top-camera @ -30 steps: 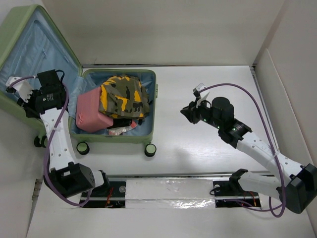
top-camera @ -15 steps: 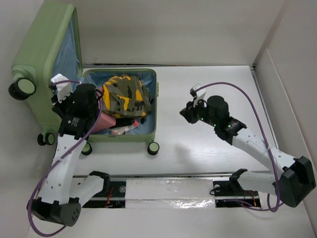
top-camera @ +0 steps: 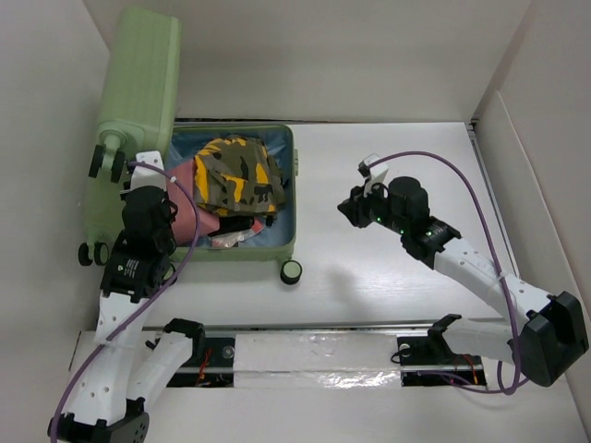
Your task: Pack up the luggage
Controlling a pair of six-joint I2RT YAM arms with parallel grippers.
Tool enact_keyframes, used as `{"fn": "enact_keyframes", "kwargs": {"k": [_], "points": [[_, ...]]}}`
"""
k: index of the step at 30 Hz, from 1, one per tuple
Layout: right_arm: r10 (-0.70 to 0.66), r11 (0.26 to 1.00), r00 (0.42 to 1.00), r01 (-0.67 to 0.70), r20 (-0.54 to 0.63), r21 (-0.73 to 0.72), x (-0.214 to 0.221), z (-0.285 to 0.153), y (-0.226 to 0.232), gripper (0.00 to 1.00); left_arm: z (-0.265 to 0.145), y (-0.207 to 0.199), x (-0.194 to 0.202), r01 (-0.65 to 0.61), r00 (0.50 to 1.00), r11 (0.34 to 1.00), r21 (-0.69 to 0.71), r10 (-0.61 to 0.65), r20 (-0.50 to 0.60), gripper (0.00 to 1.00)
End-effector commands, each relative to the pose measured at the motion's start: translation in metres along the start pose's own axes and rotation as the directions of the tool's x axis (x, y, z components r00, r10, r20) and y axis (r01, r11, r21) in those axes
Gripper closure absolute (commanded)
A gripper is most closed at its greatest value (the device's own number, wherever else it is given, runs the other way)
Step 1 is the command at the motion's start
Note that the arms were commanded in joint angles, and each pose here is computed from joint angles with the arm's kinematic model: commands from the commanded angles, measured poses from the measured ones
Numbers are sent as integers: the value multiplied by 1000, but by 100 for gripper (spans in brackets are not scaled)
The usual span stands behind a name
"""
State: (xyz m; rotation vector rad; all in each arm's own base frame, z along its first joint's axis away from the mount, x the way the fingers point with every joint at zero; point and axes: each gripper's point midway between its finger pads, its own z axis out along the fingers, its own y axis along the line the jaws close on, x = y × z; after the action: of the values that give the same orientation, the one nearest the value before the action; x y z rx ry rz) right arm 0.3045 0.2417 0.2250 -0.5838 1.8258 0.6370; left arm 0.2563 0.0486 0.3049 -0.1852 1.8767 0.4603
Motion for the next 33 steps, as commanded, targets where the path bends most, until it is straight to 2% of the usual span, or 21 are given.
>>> {"fn": "enact_keyframes", "kwargs": {"k": [1,3,5,6,8,9,12,13,15,19,22,23,24,26,27,28,30,31,33], "points": [[-1,999,997,-2,81,36,-27,-4,-6,70,-19,-112,-6,138,989,835,533,-146,-27,100],[2,999,997,-5,82,44,-27,-4,-8,70,-26,-115,-8,138,988,814,565,-152,-22,100],[10,998,996,-15,84,58,-27,-5,-12,69,-39,-123,-7,137,988,765,630,-147,-37,99],[9,998,996,-15,86,59,-28,-5,-12,69,-45,-126,-6,135,989,743,656,-146,-38,85],[11,998,996,-16,86,59,-28,-5,-12,67,-51,-134,-4,140,989,706,695,-140,-58,81],[14,998,996,-19,88,63,-28,-5,-13,67,-51,-139,0,141,989,692,708,-129,-71,73],[21,996,996,-29,92,85,-27,-5,-17,66,-65,-156,1,135,990,594,793,-104,-90,55],[21,995,995,-30,93,96,-28,-6,-18,66,-73,-160,2,133,991,557,819,-95,-96,52],[26,993,995,-37,98,116,-28,-8,-24,64,-85,-154,-9,114,991,538,835,-115,-61,49],[36,986,992,-55,122,155,-31,-14,-34,64,-128,-134,-30,56,986,478,876,-164,27,54],[42,985,990,-64,134,162,-31,-16,-35,71,-147,-121,-55,39,965,475,879,-245,89,55],[43,985,989,-65,140,161,-32,-17,-34,76,-149,-119,-63,38,957,474,880,-270,103,56],[45,984,989,-67,138,164,-32,-16,-35,80,-150,-117,-72,75,946,470,880,-313,86,57],[43,983,989,-67,139,170,-31,-16,-36,88,-131,-112,-92,148,919,532,834,-385,83,58],[44,983,990,-67,136,172,-30,-16,-37,90,-114,-115,-99,228,908,556,799,-417,32,60],[42,983,990,-65,137,169,-31,-15,-36,92,-87,-104,-106,301,887,640,707,-460,39,62],[37,984,990,-60,138,166,-31,-15,-36,96,-57,-95,-116,384,865,707,594,-500,35,70],[35,985,990,-57,139,160,-31,-14,-35,97,-20,-90,-105,438,869,783,442,-494,13,72],[28,986,990,-49,137,158,-31,-13,-35,98,5,-73,-114,497,847,812,304,-531,33,79]]}}
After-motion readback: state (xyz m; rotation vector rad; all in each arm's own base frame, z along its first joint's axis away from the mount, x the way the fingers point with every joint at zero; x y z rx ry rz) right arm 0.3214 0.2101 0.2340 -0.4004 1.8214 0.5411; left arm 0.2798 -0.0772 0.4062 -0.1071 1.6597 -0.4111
